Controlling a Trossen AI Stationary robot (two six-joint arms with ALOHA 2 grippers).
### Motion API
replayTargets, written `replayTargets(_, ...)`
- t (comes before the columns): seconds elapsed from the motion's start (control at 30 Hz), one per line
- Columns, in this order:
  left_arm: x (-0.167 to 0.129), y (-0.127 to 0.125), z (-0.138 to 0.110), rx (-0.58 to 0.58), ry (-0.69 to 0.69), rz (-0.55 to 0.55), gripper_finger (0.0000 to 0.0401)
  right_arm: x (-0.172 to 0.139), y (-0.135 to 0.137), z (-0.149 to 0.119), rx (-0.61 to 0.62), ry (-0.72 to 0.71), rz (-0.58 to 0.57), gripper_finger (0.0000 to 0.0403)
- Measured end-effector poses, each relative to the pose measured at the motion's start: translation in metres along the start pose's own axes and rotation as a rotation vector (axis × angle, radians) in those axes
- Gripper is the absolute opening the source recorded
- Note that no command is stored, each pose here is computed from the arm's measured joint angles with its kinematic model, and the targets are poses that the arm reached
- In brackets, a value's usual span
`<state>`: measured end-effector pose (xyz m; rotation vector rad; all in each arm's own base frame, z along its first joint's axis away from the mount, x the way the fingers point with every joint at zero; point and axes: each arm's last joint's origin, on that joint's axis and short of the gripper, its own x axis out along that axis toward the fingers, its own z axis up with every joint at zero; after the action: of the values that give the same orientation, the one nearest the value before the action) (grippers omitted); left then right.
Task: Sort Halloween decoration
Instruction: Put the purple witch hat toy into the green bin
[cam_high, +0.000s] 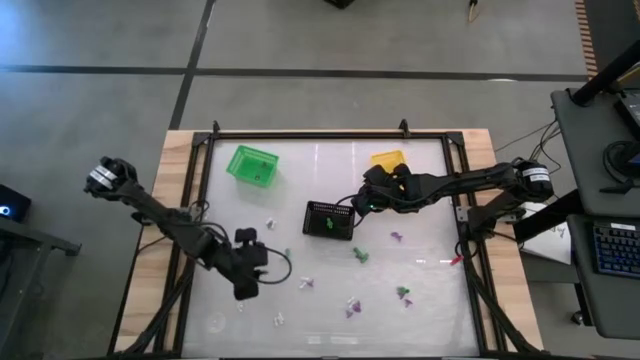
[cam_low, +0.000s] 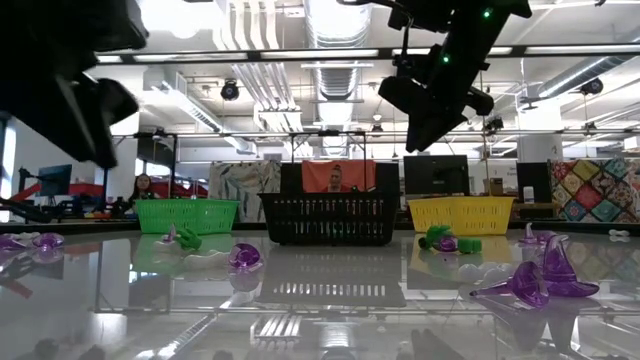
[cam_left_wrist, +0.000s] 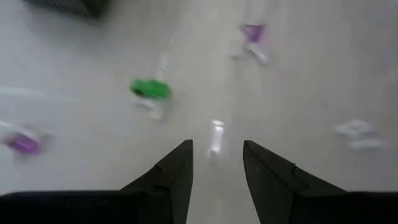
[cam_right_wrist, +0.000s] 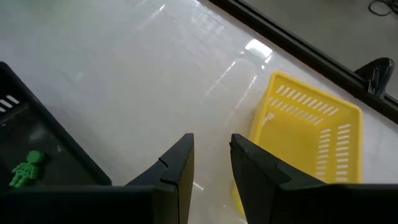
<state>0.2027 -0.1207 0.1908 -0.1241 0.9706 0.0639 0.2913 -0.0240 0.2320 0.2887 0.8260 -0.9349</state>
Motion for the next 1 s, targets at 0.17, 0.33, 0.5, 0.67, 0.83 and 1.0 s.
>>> replayTargets(0.17, 0.011, 0.03, 0.0, 0.065, -0.013, 0.137, 0.0123, 0.0, 0.0, 0.0, 0.001, -0.002, 0.002, 0.0098)
replayTargets(0.33, 0.022, 0.064, -0.002, 0.075, -0.052, 0.204, 0.0123, 0.0, 0.0, 0.0, -0.006, -0.002, 0.002, 0.0098)
replayTargets(0.5, 0.028, 0.091, -0.008, 0.071, -0.03, 0.271, 0.0123, 0.0, 0.0, 0.0, -0.007, -0.004, 0.003, 0.0098)
replayTargets(0.67, 0.035, 0.102, -0.011, 0.076, -0.046, 0.227, 0.0123, 0.0, 0.001, 0.001, -0.006, -0.012, 0.011, 0.0098)
replayTargets(0.83, 0.037, 0.104, -0.015, 0.075, -0.04, 0.224, 0.0123, 0.0, 0.001, 0.001, -0.01, -0.014, 0.012, 0.0098)
replayTargets(1.0, 0.038, 0.106, -0.019, 0.076, -0.034, 0.245, 0.011, 0.0, 0.001, 0.002, -0.01, -0.015, 0.013, 0.0098)
